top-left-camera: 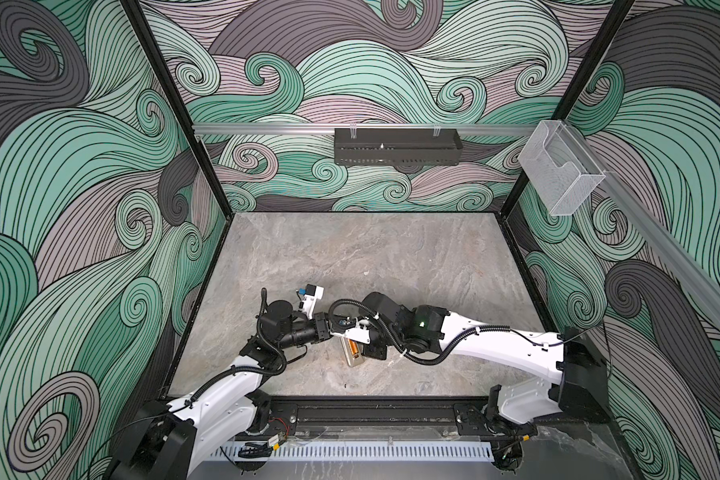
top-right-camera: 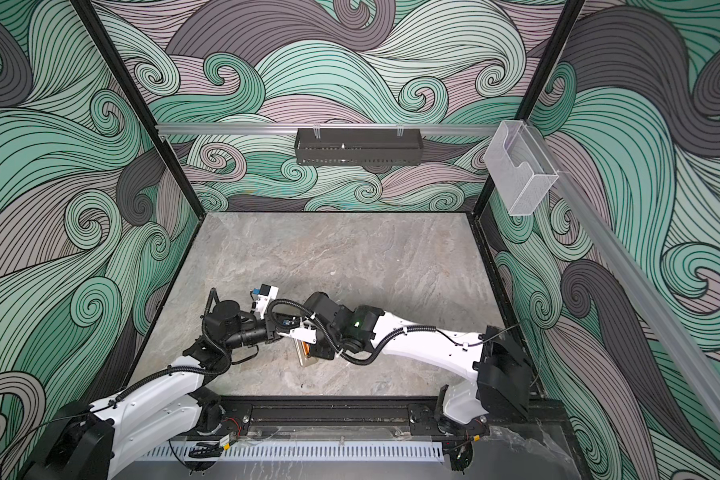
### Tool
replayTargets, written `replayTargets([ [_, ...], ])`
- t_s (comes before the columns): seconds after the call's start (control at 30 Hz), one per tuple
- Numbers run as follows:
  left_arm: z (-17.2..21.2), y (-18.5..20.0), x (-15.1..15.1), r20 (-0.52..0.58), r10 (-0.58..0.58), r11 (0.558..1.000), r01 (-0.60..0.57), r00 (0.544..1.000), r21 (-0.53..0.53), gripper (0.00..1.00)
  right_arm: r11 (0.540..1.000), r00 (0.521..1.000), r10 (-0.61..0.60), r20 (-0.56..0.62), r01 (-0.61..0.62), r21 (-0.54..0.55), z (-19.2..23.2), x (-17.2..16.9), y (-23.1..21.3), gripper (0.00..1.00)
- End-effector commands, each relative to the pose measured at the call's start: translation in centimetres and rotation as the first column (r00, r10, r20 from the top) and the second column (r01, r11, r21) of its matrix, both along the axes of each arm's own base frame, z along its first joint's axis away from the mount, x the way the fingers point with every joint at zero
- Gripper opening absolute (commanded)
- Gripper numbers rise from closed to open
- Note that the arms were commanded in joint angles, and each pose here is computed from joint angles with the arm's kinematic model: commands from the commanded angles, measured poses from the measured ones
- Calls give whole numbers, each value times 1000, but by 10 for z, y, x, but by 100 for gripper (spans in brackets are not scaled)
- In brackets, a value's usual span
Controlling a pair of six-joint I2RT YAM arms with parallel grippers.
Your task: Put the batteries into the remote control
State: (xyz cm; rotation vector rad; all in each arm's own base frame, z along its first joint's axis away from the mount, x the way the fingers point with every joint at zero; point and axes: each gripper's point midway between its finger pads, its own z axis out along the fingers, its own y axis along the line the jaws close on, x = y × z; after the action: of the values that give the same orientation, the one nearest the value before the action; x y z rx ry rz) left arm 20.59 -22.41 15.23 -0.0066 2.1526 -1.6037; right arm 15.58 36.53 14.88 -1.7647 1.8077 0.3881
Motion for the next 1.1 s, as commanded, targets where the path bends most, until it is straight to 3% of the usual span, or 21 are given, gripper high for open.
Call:
replayTargets([
  [0.0,33,-8,1,91,-44,997,49,995,-57,0,998,1000,-8,14,9,-64,-12,5,-2,4],
  [0.3,39,-10,-2,105,-62,994,70,993,-78,0,988,1000,-15,23,18,-150,-36,8,-2,2],
  [0.6,34,-9,-1,96,-53,996,59,994,-61,0,992,999,-30,42,35,-121,-21,9,-3,3],
  [0.93,9,2,12,63,44,998,-47,997,34,0,995,994,-95,45,94,16,27,7,-11,27],
  [1.07,6,6,17,70,81,995,-85,994,49,0,983,985,-174,13,173,60,37,16,-24,34],
])
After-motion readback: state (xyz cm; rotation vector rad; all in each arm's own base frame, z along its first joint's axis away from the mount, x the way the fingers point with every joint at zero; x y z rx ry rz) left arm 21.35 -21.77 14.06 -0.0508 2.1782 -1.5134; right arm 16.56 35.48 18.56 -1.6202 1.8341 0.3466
